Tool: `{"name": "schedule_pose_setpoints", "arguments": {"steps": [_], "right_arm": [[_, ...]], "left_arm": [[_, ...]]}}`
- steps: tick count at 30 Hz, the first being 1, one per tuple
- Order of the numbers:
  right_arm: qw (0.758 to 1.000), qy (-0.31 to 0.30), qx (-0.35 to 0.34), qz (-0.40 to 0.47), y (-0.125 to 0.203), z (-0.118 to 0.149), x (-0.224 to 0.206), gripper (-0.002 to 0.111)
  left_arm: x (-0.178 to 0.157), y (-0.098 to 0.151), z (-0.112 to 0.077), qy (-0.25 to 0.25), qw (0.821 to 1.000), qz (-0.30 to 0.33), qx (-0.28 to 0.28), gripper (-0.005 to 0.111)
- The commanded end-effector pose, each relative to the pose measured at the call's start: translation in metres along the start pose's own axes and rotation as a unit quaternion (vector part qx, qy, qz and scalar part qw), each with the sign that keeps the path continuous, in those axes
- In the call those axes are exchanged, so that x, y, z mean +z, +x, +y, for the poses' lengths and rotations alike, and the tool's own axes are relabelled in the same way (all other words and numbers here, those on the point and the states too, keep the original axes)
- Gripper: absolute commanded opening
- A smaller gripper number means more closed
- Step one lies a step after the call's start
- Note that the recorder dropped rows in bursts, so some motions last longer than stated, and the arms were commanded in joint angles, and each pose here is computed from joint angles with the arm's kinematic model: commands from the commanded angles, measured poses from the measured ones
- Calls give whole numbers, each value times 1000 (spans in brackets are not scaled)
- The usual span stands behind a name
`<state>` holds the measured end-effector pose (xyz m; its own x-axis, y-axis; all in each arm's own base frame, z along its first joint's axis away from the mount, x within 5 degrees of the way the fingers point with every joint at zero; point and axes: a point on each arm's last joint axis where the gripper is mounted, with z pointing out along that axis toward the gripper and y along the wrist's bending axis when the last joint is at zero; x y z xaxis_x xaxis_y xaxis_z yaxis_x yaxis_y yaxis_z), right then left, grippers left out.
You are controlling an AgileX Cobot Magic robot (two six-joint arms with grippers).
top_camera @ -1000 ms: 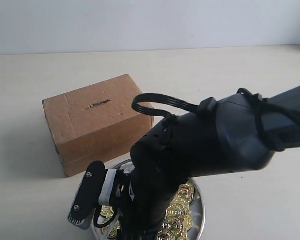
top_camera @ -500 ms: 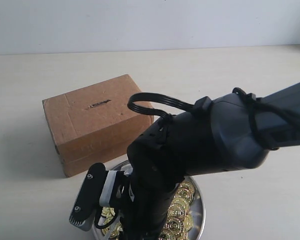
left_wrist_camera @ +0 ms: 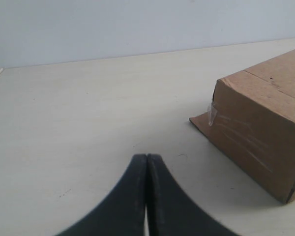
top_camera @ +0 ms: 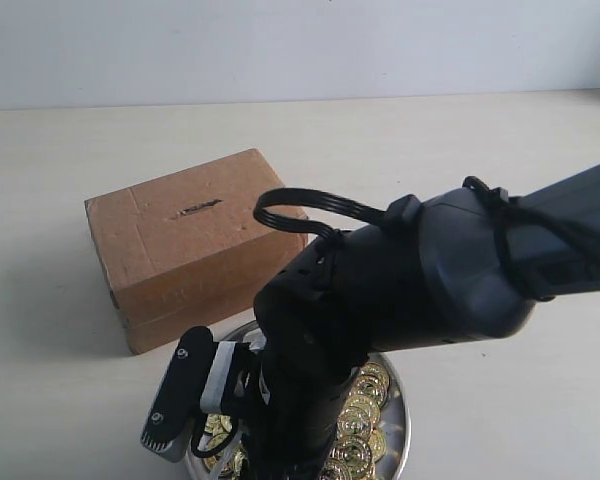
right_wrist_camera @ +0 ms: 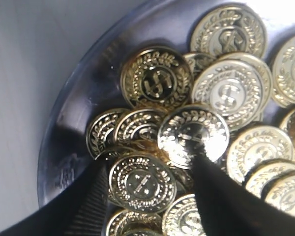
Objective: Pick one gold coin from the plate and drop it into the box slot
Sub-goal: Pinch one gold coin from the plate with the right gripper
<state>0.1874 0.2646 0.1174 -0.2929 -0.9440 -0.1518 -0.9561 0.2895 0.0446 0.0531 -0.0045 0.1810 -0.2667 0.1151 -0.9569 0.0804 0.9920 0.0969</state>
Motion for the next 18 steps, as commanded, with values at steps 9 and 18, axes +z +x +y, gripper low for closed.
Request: {"name": "schedule_pose_setpoints", "arguments": {"steps": [9, 18], "right_arm": [[1000, 2, -1, -1, -1, 0, 0, 40], [1000, 10, -8, -11, -2, -1, -8, 32]], "left_arm": [[0, 0, 0, 2, 1000, -7, -3, 0], [0, 0, 0, 2, 1000, -7, -3, 0]]}}
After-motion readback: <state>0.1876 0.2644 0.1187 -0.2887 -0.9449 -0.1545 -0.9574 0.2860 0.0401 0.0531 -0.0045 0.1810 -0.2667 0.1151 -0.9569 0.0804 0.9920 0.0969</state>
